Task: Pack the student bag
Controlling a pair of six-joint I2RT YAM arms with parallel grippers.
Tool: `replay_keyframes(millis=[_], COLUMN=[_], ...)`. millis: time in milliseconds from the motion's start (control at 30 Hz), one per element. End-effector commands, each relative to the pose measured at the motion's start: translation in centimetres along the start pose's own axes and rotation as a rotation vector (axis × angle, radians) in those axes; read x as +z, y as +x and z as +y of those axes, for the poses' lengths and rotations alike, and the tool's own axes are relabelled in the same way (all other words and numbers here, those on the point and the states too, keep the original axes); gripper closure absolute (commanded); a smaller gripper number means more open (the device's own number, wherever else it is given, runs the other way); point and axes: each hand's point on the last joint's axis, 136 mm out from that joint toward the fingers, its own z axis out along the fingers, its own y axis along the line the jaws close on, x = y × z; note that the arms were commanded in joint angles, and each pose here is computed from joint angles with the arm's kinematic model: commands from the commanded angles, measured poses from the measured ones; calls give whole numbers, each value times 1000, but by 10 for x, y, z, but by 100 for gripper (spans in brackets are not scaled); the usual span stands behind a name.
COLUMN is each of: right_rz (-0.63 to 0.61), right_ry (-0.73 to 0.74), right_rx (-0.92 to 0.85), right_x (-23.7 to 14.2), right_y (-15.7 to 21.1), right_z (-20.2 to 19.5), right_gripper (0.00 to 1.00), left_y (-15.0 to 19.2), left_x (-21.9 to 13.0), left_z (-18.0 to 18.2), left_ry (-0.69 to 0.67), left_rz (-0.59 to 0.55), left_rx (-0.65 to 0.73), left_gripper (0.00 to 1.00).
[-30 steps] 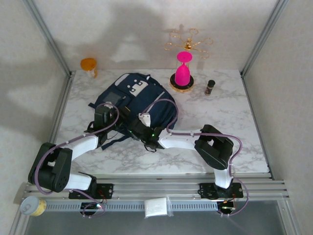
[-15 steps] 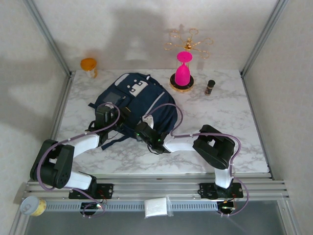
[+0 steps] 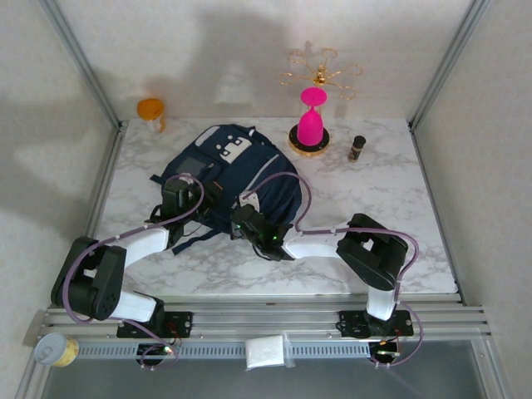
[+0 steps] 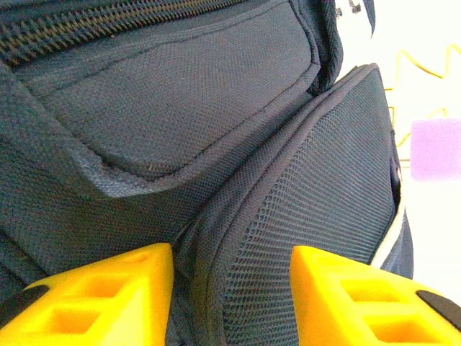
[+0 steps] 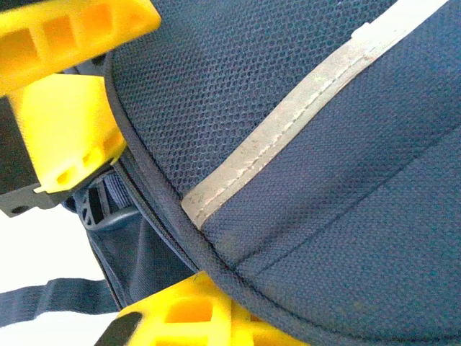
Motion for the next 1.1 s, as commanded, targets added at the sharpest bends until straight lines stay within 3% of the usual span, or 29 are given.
replay_keyframes(millis=[0, 133, 333, 500, 600, 867, 1033, 1067], right_rz=[-11, 44, 145, 189, 216, 185, 207, 210], right_ry=[47, 87, 135, 221, 279, 385, 197, 153], right_rx=[23, 48, 75, 46, 26, -26, -116, -124], right_x=[-11, -19, -23, -37, -49, -81, -68, -66], right_y=[-24, -20, -9, -7, -4, -19, -23, -23], right_z=[-2, -8, -11, -27, -47, -101, -61, -50], right_gripper=[100, 100, 100, 100, 100, 100, 100, 100], left_y=[7, 19, 18, 3, -9, -44, -47, -40], left_x=[-7, -13, -2, 5, 2, -17, -24, -25], left_z=[-19, -35, -31, -18, -13, 10, -12, -22], left_ry=[62, 124, 144, 39, 5, -85, -44, -8], left_rz=[9, 4, -58, -133, -170, -219, -148, -118], left_rx=[-16, -67, -166, -121, -89, -36, 21, 20], left_gripper=[54, 54, 69, 92, 100, 100, 100, 93])
